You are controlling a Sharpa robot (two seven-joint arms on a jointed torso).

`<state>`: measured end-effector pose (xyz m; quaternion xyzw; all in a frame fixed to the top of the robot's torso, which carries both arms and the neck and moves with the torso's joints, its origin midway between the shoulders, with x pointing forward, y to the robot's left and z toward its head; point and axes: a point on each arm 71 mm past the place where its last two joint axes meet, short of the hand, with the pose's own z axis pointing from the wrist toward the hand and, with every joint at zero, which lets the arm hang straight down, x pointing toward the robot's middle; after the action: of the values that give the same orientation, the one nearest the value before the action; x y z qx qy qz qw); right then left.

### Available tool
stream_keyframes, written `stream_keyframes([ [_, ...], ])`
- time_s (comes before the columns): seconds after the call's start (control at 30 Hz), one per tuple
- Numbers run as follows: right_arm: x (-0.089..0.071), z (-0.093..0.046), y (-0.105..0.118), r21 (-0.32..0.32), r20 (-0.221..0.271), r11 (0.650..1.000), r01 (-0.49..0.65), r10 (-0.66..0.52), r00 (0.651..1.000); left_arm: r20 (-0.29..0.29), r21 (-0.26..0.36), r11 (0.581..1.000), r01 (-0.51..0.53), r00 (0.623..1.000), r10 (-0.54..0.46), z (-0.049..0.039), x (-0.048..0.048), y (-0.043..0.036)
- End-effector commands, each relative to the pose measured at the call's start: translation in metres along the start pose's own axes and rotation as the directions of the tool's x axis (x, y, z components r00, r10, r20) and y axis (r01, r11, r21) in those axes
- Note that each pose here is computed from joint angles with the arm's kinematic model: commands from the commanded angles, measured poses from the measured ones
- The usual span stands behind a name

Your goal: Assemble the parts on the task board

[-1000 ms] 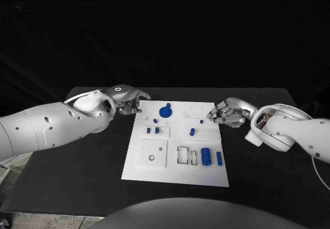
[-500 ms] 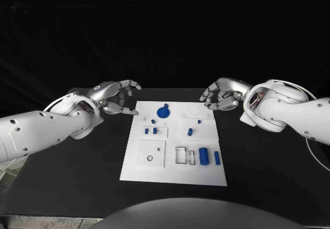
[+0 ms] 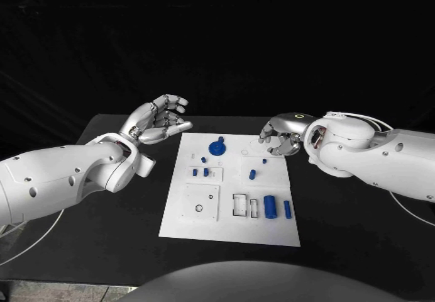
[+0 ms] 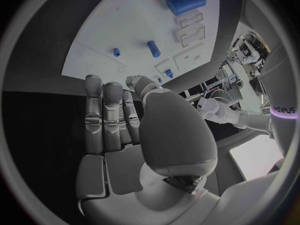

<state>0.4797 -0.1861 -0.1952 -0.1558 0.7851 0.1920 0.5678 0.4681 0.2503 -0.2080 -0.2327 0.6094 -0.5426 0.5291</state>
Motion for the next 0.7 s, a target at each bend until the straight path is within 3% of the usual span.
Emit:
stream_keyframes([
  [0.03,0.01,0.004,-0.002,0.004,-0.014,0.995,0.103,-0.103,0.995,0.066,-0.019,0.937,0.348,0.936,-0.346,-0.0021,-0.0004,0.0002],
  [0.37,0.037,0.01,-0.004,0.003,-0.048,0.995,0.101,-0.101,0.994,0.05,-0.036,0.896,0.442,0.896,-0.44,-0.0059,0.0061,-0.0025],
  [0.7,0.053,0.013,-0.009,0.004,-0.037,0.998,0.066,-0.066,0.997,0.032,-0.049,0.887,0.46,0.888,-0.458,-0.0046,0.0088,-0.0021],
])
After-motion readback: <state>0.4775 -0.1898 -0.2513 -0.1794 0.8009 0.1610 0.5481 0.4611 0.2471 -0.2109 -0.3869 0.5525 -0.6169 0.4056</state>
